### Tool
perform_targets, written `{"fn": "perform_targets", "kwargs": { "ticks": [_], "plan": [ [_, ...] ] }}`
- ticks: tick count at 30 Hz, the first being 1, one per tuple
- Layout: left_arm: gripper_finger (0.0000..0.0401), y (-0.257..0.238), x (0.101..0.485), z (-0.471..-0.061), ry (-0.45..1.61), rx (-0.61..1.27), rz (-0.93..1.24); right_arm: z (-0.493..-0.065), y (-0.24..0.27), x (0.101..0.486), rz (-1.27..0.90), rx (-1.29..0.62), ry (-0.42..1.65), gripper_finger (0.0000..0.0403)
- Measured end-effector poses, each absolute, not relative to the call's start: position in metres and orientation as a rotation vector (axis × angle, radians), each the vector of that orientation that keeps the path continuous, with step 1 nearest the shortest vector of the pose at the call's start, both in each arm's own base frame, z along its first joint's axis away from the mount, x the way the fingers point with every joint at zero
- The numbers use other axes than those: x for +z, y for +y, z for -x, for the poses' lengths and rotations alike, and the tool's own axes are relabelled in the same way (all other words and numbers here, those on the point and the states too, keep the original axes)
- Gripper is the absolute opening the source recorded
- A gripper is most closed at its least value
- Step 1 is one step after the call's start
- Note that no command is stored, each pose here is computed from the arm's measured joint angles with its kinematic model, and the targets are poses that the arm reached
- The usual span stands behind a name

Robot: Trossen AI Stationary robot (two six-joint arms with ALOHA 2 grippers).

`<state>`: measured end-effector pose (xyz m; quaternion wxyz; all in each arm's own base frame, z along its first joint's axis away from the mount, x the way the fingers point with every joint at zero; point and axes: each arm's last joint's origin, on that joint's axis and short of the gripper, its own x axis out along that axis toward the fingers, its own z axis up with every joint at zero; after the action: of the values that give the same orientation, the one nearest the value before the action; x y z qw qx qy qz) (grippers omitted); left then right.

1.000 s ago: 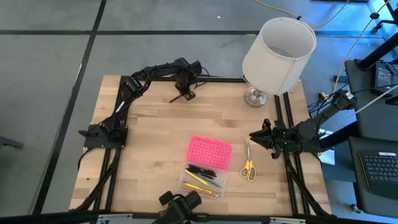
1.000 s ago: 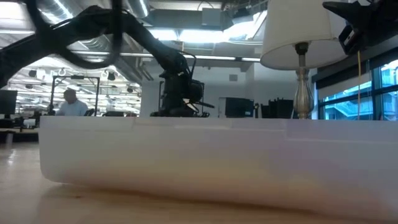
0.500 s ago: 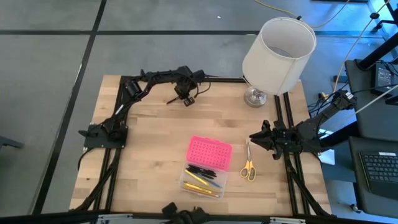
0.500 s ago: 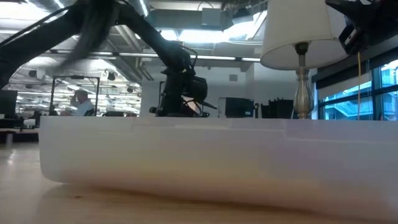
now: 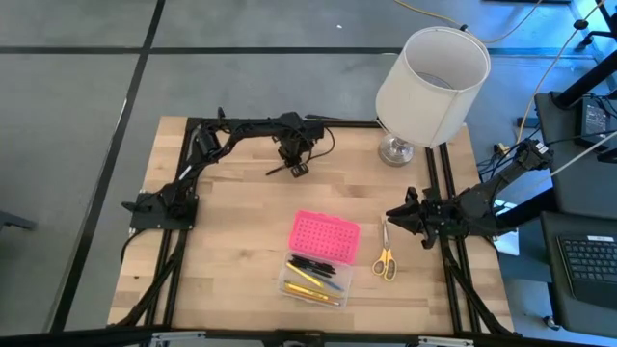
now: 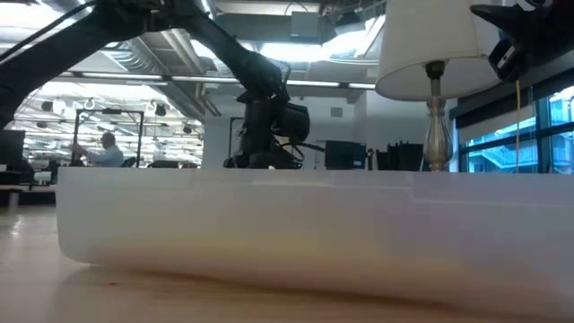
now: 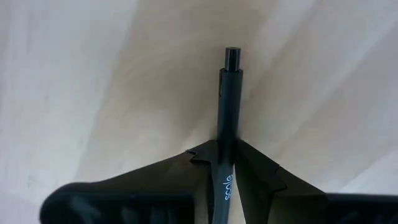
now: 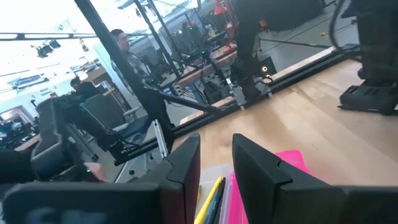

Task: Pick & place school supplies into a supply box
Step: Put the black pen into the pink supply box

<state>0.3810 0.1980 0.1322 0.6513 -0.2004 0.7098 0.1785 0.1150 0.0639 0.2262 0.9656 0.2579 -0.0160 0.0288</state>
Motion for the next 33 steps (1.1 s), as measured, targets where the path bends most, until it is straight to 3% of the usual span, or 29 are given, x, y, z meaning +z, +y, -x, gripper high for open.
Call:
{"fn": "perform_targets", "kwargs": {
  "ticks": [8,17,33],
  "plan": [
    [0.0038,0.168,0.133,-0.404,1.56,0.382,0.256,-0.115,0.064,0.225,-0.514,0.055,-0.024,0.0098],
    [0.0059,0.158,0.134,-0.419,1.424,0.232,0.349,-0.115,0.064,0.225,-0.524,0.055,-0.025,0.0098],
    [0.012,0.15,0.133,-0.424,1.418,0.226,0.33,-0.115,0.064,0.225,-0.542,0.056,-0.024,0.0098]
  ]
}}
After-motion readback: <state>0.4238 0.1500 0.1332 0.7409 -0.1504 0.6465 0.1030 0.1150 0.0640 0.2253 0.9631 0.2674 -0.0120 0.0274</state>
